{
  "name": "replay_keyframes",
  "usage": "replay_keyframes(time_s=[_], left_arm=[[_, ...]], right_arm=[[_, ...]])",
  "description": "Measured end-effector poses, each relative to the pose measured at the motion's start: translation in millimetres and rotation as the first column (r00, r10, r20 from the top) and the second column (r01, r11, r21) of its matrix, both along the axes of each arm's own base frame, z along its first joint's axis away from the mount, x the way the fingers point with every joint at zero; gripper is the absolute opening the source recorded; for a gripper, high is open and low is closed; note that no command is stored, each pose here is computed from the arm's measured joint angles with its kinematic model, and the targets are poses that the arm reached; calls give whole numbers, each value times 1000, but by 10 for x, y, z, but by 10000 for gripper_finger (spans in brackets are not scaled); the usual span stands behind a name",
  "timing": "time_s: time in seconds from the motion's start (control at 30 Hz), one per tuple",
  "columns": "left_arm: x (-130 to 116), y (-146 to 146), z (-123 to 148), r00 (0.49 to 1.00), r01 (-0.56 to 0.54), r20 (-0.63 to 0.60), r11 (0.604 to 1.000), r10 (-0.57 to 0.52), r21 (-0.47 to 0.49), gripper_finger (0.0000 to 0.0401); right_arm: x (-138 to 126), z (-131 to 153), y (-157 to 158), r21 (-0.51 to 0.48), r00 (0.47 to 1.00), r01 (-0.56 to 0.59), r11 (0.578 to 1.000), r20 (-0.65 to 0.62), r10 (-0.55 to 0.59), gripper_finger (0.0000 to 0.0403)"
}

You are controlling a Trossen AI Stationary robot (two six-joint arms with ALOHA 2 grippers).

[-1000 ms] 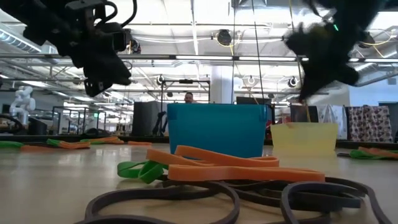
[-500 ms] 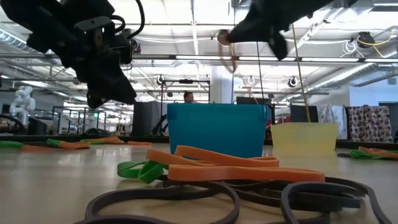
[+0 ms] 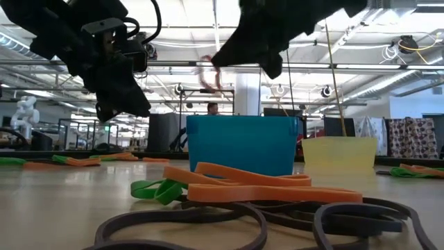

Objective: Sort rubber bands into baskets
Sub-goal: Put the orange rubber band into the blue bin

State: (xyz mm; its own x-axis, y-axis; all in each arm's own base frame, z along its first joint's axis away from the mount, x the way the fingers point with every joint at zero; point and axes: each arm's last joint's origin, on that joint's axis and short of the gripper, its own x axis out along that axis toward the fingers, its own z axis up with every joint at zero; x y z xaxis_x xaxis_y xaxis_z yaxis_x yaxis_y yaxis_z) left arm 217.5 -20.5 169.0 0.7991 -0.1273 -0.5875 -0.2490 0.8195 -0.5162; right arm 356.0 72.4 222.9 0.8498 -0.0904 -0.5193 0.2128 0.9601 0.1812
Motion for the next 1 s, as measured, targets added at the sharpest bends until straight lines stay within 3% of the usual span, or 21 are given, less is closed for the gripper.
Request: replay_keyframes(time_s=[0.33,0.57,0.8,1.0], left_arm=[[-93,9,-44,994,-27,-111,998,21,-61,79],[-247,59,17,983,-84,-163,996,81,-14,79],[-283,71,93,992,-48,-110,997,55,65,79],[-280,79,91,995,12,-101,985,5,171,79]], right_arm=[[24,109,-97,-120,984,-47,992,-174,25,46],[-34,41,-144,-114,961,-66,991,-273,32,83],[-54,174,-29,106,944,-163,981,-271,187,92],[-153,276,242,321,883,-204,925,-348,316,84]])
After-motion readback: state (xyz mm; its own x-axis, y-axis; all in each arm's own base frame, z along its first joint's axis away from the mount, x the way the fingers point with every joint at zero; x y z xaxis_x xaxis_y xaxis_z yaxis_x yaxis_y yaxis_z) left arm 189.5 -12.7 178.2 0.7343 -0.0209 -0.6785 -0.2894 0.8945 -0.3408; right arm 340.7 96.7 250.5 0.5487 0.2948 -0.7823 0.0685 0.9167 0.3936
